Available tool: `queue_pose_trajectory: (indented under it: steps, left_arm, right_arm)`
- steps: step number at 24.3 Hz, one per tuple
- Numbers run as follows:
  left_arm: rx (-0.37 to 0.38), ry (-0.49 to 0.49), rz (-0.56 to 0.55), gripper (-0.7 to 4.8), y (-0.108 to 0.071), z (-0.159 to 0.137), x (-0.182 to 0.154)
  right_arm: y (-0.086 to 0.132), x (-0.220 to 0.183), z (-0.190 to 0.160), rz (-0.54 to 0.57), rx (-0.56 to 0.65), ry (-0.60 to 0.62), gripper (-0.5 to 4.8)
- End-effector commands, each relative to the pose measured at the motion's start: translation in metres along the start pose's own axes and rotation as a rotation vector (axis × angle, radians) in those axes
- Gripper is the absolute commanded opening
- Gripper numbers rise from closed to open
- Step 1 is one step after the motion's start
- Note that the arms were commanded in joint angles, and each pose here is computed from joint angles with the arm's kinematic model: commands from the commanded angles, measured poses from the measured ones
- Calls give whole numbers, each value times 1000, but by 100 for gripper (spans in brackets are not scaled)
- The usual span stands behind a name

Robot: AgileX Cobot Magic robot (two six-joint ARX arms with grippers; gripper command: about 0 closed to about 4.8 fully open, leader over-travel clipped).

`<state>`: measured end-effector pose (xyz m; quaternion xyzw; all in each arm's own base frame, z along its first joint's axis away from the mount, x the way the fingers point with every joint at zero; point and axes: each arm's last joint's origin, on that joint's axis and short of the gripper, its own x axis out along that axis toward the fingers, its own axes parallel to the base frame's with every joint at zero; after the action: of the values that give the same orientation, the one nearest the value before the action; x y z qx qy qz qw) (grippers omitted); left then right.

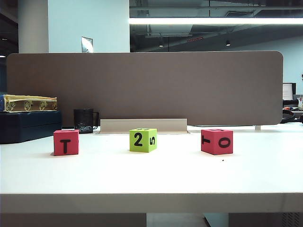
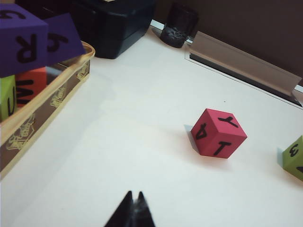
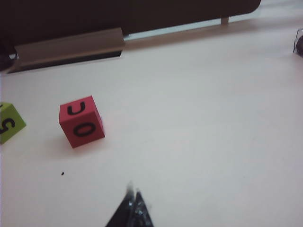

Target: Select the appropriate blocks from the scattered letter blocks on the table and arrange them in a row to spell out "THU".

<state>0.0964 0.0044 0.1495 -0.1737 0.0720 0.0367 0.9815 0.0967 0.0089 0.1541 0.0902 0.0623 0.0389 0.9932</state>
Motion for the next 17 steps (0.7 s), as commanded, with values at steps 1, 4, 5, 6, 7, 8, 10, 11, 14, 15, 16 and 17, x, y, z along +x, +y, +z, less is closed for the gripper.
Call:
queue_pose_trajectory:
  steps: [1,4,5,6,7,8,10,11,14,15,16,17]
  left_arm:
    - [-1,-6,-7,-5,-1,1,0]
    - [-1,24,-102,-1,-4,2,-1]
    - [-1,47,-139,-1,-6,3,-2]
    - [-1,56,-141,-1,-6,5,-4]
    - [-2,67,-139,-1,-9,11,-7]
    - [-1,61,-141,-1,-11,17,-10]
    - [4,8,-161,-1,-17,35,-17]
    - [5,-8,-165,-1,-19,41,-19]
    - [4,-15,-189,-2,-32,73,-24]
    - [4,-5,-196,-2,-34,79,-24]
    - [4,4,-200,-2,-37,86,-22]
    - [4,20,-207,-2,-40,93,-20]
  right_arm:
    - [2,0,5,35,3,-63,3]
    - [5,-2,10,114,0,-82,-2]
    - [6,-4,14,127,0,-73,-3]
    - [7,-5,17,126,7,-67,-5]
    - [8,-8,25,120,42,-79,-5]
    - [8,-10,31,105,50,-98,-5]
    - [11,-18,49,87,52,-148,-5]
    - [12,-20,54,83,53,-160,-5]
    - [18,-25,86,92,53,-146,-5]
    - [20,-24,93,98,52,-139,-5]
    - [21,-23,101,102,51,-131,-5]
    - [23,-21,110,104,51,-122,-5]
